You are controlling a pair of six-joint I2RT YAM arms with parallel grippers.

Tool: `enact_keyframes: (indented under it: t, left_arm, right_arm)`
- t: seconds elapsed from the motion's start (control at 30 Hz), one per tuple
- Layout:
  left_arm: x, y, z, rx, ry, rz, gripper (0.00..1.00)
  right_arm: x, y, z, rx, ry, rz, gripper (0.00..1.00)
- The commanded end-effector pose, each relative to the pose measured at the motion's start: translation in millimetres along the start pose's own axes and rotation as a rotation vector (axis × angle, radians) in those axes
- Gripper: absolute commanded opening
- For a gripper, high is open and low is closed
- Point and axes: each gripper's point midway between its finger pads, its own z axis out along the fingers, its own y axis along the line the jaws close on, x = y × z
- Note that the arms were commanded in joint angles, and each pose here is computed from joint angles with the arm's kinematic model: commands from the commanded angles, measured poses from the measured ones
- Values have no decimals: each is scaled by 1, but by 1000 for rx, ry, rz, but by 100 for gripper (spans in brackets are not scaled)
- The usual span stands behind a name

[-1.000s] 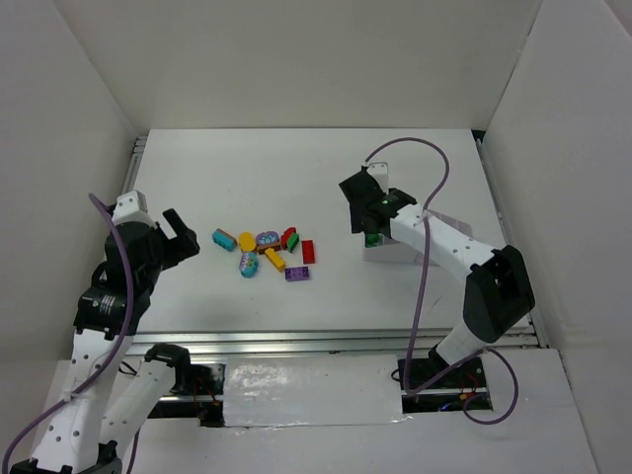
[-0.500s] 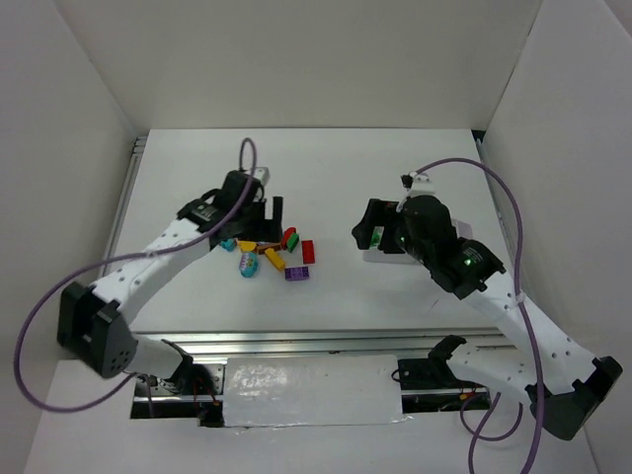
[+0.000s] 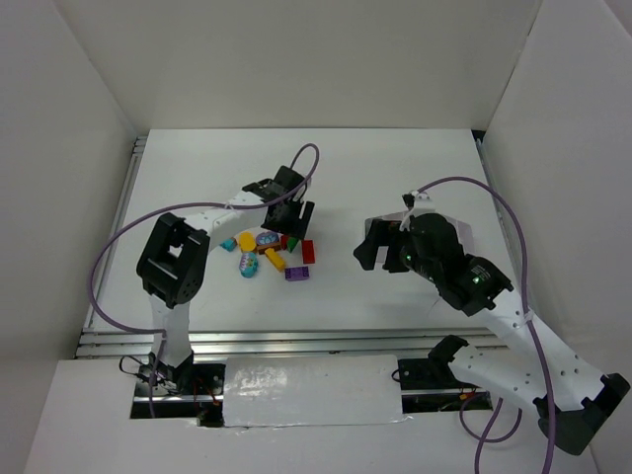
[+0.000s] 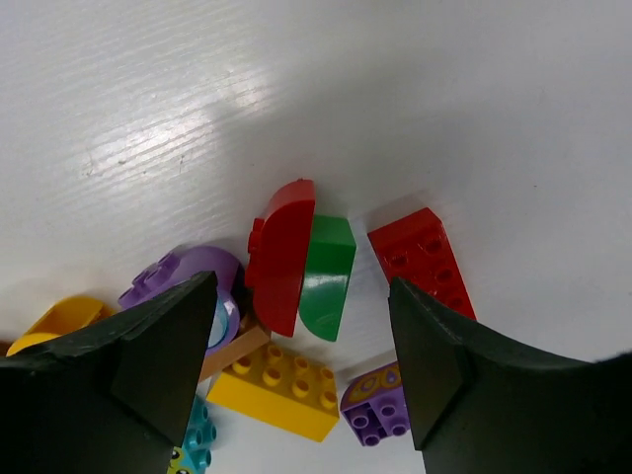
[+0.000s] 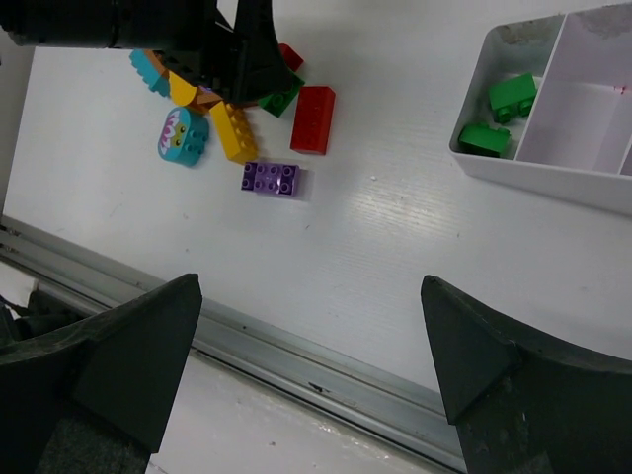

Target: Sort the legos into containers by color

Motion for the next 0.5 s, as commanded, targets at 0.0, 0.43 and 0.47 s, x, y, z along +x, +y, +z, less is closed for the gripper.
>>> enact_keyframes:
  t: [0.0, 0.43, 0.47]
  left_arm:
    - [-14, -4, 5, 14, -34, 57, 82]
    - [18, -3, 35, 25, 30, 54, 50]
    - [17, -2, 35, 18, 27, 53, 45]
  right_arm:
    - [1, 4, -1, -22, -4, -7, 100]
    - [-2, 5, 3, -12, 4, -19, 100]
    - [-2, 5, 4, -10, 7, -20, 100]
